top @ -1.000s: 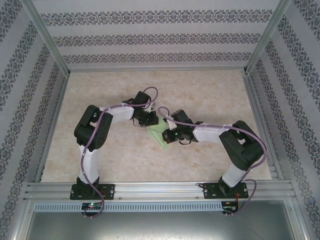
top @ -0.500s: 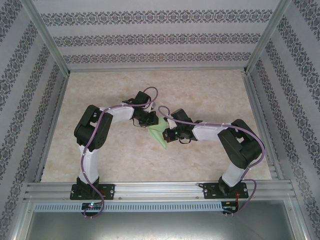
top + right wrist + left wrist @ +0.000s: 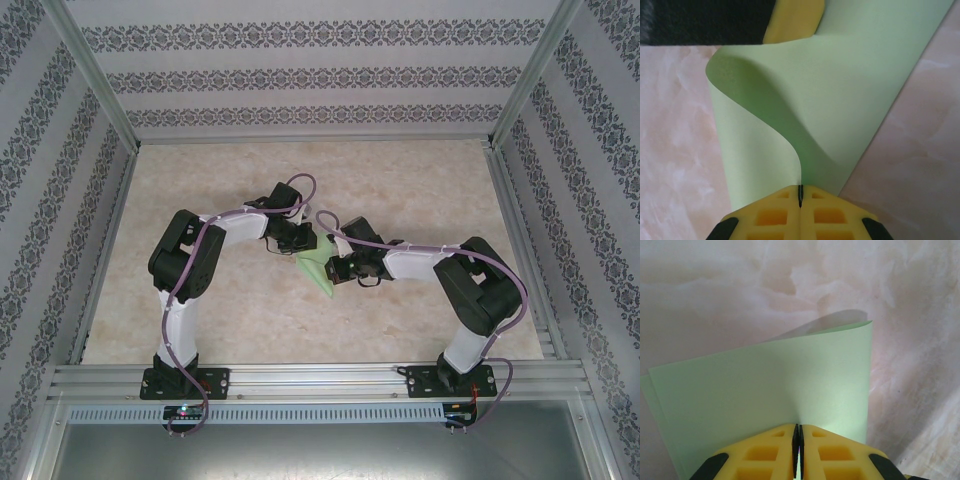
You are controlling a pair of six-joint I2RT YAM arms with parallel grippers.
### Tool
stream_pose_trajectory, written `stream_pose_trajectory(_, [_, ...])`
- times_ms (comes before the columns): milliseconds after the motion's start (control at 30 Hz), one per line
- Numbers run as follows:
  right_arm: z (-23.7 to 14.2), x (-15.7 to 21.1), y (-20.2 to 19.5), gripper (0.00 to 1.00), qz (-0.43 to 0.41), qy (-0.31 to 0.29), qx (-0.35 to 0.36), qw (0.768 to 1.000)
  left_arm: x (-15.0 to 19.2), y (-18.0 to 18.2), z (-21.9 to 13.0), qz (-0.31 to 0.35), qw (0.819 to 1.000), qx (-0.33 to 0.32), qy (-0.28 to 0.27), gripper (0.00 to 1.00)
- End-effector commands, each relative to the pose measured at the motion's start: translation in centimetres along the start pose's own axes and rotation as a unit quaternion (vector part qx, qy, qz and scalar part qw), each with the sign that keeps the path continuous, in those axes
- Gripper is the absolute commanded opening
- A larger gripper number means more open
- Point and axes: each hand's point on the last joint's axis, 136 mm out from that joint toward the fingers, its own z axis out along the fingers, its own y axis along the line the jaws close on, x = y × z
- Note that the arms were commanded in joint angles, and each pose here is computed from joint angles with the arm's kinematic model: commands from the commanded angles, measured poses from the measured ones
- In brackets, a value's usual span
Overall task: Fold a paper plane with a square sheet of paper (fold left side to right side)
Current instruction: Third fold the triangle at the center of the table.
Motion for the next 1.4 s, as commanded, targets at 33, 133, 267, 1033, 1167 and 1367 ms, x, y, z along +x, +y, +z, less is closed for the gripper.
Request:
stream_pose_trajectory(33, [0.0, -0.9, -0.5, 0.00, 0.007, -0.008, 0.009, 1.000, 1.3, 1.6, 1.3, -0.005, 0.999, -0.021, 0.028, 0.14])
stream_pose_trajectory(133, [0.0, -0.9, -0.6, 0.00, 0.008, -0.006, 0.010, 1.000, 1.4, 1.5, 1.3, -0.004, 0.999, -0.021, 0.028, 0.14])
stream_pose_trajectory(267, [0.1, -0.7, -0.8, 0.00, 0.007, -0.003, 0.015, 1.000, 1.4, 1.5, 1.4, -0.004, 0.999, -0.020, 0.029, 0.14])
stream_pose_trajectory(1033, [0.6, 0.7, -1.6, 0.00, 0.011, 0.029, 0.032, 0.999, 1.2, 1.1, 1.3, -0.002, 1.000, -0.016, 0.025, 0.14])
stream_pose_trajectory(1167, [1.0, 2.1, -1.8, 0.00, 0.018, 0.052, 0.034, 0.998, 0.5, 0.3, 0.6, 0.008, 1.000, -0.012, 0.018, 0.17])
stream_pose_trajectory(1367, [1.4, 3.7, -1.9, 0.00, 0.014, 0.083, 0.042, 0.996, -2.1, -1.7, -1.6, 0.036, 0.999, -0.017, 0.003, 0.22])
